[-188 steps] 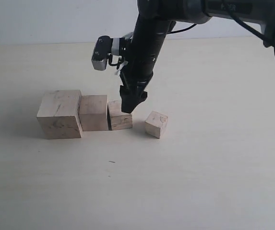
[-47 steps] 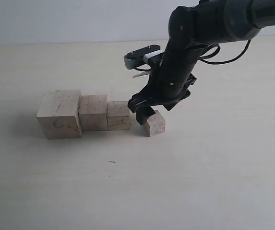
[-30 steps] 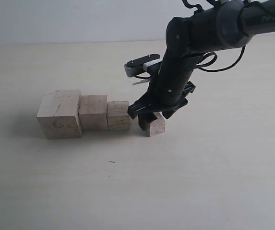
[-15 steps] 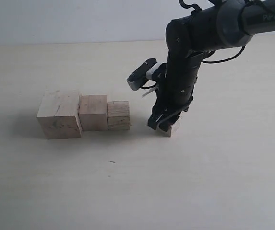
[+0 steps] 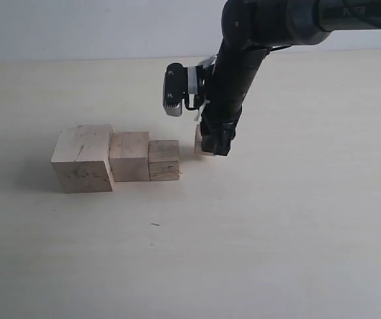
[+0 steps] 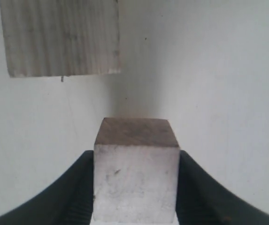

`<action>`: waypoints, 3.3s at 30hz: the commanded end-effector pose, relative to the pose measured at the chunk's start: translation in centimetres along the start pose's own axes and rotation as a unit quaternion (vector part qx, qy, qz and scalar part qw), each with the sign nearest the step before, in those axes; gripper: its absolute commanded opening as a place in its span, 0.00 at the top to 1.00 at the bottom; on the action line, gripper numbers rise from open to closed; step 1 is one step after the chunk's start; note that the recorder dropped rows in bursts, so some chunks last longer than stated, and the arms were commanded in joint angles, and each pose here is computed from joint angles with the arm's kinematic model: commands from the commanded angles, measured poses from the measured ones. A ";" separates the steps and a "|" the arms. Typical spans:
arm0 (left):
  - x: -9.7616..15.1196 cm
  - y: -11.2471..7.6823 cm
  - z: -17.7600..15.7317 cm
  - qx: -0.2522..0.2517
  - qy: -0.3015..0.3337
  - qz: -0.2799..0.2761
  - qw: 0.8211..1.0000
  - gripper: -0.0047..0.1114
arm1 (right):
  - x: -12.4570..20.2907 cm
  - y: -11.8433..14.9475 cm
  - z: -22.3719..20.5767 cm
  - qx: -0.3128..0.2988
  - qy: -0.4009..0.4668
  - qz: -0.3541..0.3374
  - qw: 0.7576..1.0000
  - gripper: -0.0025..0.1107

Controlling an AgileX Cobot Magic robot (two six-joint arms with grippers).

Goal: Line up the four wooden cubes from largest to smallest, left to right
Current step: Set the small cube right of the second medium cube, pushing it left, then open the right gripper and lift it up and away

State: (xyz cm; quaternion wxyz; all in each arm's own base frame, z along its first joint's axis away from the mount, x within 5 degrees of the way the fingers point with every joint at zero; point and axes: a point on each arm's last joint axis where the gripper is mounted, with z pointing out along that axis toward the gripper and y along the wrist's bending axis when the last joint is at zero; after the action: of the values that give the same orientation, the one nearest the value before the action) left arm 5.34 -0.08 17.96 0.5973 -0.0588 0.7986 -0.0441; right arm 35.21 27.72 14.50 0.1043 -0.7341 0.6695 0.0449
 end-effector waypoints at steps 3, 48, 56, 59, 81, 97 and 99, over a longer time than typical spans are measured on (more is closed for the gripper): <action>-0.1 0.0 -0.1 0.004 -0.007 0.000 1.000 0.96 | 0.0 -1.1 0.1 -0.044 -0.015 0.018 0.999 0.98; -0.1 0.0 -0.1 0.004 -0.007 0.000 1.000 0.96 | -2.4 0.8 1.4 -0.094 -0.013 -0.005 0.996 0.98; -0.1 0.0 -0.1 0.004 -0.007 0.000 1.000 0.96 | -2.5 0.9 1.7 -0.097 -0.026 -0.021 0.995 0.98; -0.1 0.0 -0.1 0.004 -0.007 0.000 1.000 0.96 | -2.6 0.8 1.8 -0.095 -0.027 -0.021 0.995 0.98; -0.1 0.0 -0.1 0.004 -0.007 0.000 1.000 0.96 | -2.5 0.8 2.5 -0.097 -0.026 0.007 0.995 0.31; -0.1 0.0 -0.1 0.004 -0.007 0.000 1.000 0.96 | -2.5 1.5 -4.0 -0.090 0.006 0.090 0.992 0.31; -0.1 0.0 -0.1 0.004 -0.007 0.000 1.000 0.96 | -2.5 1.5 -4.7 -0.081 0.007 0.106 0.991 0.33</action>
State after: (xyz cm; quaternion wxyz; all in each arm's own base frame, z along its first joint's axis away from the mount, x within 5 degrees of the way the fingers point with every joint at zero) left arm 5.34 -0.08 17.96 0.5973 -0.0588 0.7986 -0.0441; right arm 33.39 29.27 17.98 0.0302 -0.6788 0.7251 0.1119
